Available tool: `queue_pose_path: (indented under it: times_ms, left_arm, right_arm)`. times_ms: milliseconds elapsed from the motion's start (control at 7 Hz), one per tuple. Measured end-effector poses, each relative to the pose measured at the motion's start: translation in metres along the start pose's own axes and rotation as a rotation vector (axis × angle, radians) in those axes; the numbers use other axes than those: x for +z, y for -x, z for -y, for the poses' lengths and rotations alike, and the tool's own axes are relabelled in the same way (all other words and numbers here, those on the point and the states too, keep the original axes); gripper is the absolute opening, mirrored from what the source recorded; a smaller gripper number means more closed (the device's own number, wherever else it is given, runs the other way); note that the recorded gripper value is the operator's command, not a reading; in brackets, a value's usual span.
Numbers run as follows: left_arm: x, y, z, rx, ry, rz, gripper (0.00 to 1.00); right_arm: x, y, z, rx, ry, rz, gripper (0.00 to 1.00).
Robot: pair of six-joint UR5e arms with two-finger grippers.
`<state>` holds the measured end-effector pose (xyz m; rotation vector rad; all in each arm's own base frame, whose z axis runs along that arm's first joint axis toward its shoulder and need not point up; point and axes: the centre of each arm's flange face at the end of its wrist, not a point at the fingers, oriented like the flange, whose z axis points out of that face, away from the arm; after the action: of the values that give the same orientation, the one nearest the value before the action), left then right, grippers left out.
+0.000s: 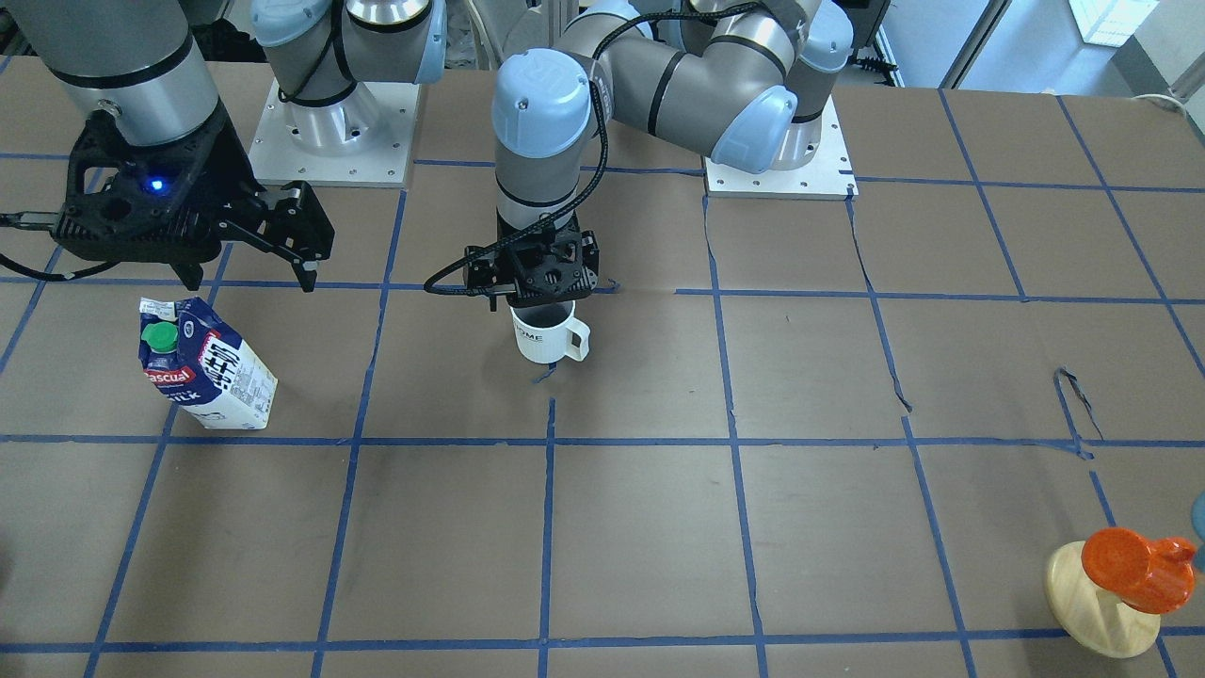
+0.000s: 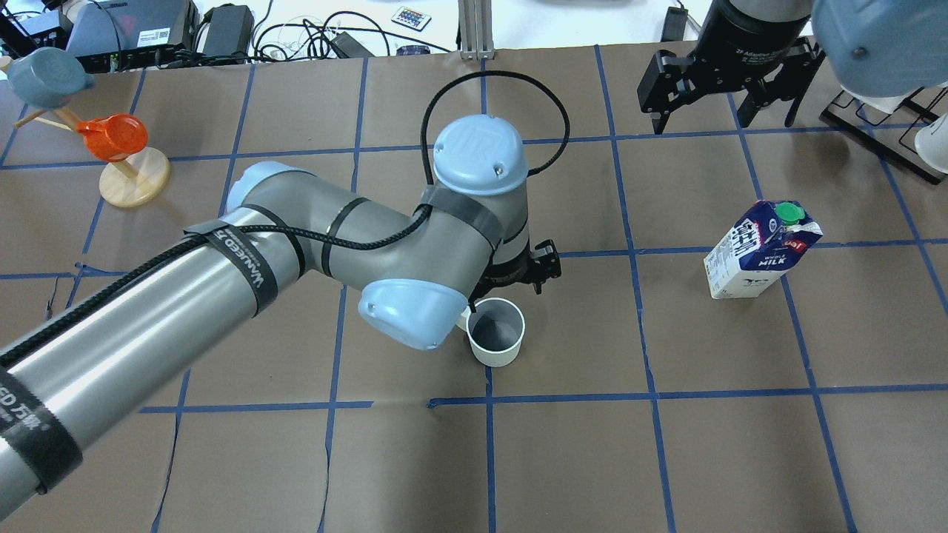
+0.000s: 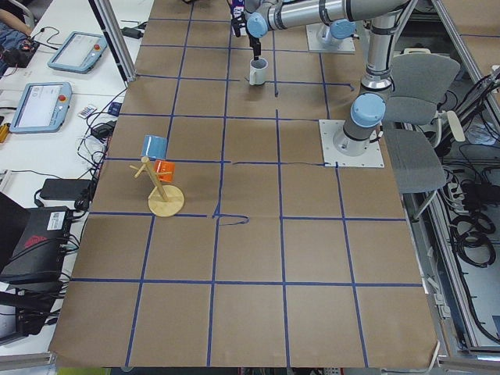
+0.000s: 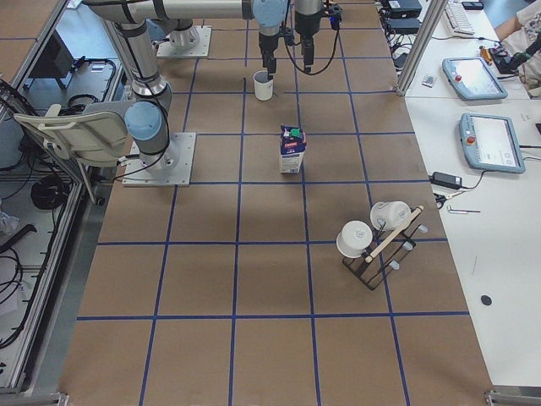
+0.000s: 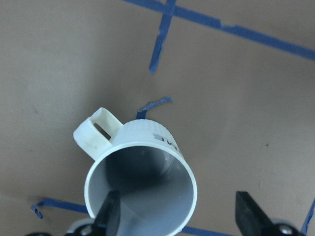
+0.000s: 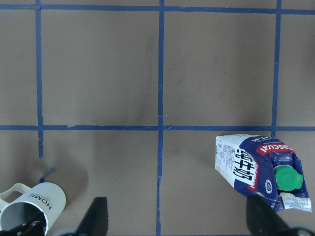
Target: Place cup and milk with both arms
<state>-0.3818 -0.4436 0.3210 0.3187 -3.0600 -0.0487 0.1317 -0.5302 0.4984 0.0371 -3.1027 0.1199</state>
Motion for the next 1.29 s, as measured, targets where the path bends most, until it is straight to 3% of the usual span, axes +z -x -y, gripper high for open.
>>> queue_pose_path:
  times_ms: [571, 857, 1286]
  left_arm:
    - [-0.143, 0.094, 0.060, 0.177, 0.004, 0.016, 1.00]
    - [-0.173, 0.153, 0.060, 0.191, 0.009, 0.067, 1.00]
    - [-0.184, 0.188, 0.062, 0.216, -0.005, 0.086, 1.00]
  right_arm:
    - [0.005, -0.044, 0.008, 0.024, 0.007, -0.008, 1.00]
    - [0.033, -0.111, 0.005, 0.014, 0.063, 0.003, 1.00]
    - [0.103, -0.156, -0.014, -0.038, 0.148, 0.035, 1.00]
